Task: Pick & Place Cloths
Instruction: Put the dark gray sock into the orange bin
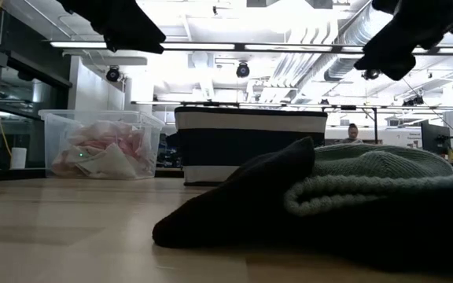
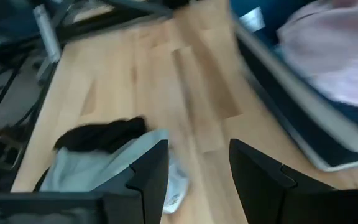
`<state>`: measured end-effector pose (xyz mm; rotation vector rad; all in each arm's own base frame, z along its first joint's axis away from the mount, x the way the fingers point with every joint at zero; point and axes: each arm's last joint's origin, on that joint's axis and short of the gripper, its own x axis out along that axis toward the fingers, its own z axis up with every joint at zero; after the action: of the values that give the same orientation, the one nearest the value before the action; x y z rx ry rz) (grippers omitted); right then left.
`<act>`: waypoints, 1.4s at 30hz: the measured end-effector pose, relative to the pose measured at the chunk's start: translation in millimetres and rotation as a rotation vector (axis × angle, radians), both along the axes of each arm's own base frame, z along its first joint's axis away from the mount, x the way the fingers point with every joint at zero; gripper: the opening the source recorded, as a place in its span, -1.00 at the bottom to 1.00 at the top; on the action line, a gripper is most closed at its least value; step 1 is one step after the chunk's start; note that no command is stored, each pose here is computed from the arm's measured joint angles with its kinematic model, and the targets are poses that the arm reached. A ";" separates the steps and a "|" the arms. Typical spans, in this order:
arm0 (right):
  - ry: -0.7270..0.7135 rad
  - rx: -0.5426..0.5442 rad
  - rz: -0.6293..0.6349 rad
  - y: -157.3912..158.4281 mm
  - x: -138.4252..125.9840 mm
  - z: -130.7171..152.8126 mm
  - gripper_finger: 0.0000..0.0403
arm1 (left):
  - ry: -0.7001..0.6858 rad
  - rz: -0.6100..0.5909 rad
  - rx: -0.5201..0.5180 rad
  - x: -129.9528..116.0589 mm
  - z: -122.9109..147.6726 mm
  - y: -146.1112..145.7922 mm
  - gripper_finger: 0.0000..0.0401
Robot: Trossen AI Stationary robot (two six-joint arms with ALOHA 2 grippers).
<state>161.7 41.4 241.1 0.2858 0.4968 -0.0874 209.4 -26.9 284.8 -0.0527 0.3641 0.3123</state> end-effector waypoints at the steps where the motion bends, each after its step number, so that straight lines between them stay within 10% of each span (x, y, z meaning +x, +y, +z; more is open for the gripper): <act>1: 0.008 -0.003 0.023 4.7 2.0 -1.9 -0.21 | 0.000 0.000 0.000 0.0 0.0 0.0 0.03; 13: 0.185 -0.052 0.272 52.6 22.4 -40.3 -0.21 | 0.000 -0.015 -0.015 0.1 -0.2 -0.5 0.03; 42: 0.108 0.077 0.244 90.6 84.6 -116.2 -0.21 | -0.018 0.000 -0.110 -0.1 -0.9 -1.2 0.03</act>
<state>246.3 132.0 124.9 0.2951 0.6394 0.1552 209.3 -28.1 284.0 -0.1636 0.3636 0.2914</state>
